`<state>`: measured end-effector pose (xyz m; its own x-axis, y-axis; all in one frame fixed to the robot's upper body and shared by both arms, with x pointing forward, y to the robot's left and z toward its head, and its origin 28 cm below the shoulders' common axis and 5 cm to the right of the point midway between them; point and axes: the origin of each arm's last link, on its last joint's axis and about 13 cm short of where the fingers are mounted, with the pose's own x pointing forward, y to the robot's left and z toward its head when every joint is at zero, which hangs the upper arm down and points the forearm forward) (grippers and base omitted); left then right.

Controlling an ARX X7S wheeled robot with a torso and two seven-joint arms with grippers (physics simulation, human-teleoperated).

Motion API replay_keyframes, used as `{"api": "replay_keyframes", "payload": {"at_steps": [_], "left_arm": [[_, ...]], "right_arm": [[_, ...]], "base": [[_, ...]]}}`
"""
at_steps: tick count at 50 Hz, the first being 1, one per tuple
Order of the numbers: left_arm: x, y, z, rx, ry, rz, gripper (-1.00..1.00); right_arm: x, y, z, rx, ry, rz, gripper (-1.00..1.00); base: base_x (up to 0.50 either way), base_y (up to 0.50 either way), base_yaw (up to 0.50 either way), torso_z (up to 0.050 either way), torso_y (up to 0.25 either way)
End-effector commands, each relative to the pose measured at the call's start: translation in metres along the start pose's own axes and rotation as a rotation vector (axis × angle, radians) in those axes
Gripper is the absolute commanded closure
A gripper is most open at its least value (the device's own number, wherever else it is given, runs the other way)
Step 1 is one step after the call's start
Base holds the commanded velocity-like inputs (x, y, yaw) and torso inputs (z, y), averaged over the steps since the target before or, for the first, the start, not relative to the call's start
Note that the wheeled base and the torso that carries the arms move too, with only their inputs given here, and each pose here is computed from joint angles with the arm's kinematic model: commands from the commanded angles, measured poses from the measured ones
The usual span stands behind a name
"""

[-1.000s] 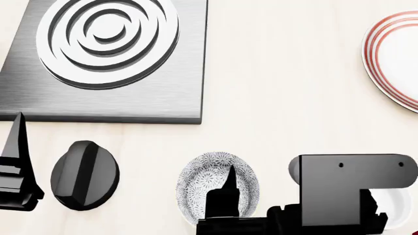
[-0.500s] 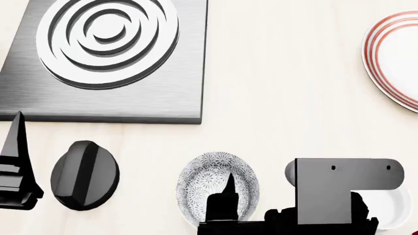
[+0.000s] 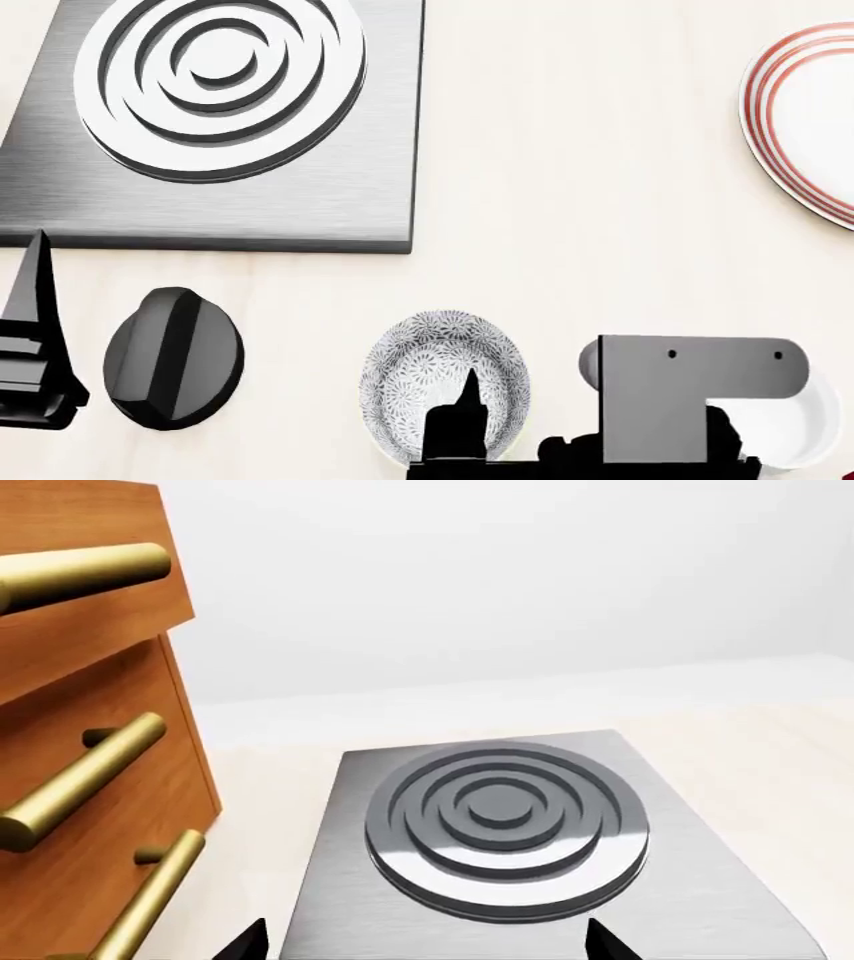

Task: Pick the akita bowl next to the ramekin and place it on the plate.

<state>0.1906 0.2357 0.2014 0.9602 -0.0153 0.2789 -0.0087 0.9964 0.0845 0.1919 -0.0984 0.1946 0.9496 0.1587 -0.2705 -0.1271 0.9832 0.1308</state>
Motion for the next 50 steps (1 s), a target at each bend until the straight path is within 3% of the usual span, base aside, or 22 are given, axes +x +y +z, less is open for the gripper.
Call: {"api": "replay_keyframes", "payload": {"at_steps": [1,50], "left_arm": [[0.002,0.002,0.000,-0.011,-0.013,0.009,-1.00],[0.003,0.002,0.000,-0.013,-0.009,0.014,-1.00]], "right_arm": [[0.004,0.001,-0.001,0.041,-0.024,0.030,-1.00],[0.018,0.002,-0.004,0.068,0.000,0.047,-1.00]], "base": [[0.00,0.00,0.00,0.000,0.000],[0.00,0.00,0.00,0.000,0.000]]}}
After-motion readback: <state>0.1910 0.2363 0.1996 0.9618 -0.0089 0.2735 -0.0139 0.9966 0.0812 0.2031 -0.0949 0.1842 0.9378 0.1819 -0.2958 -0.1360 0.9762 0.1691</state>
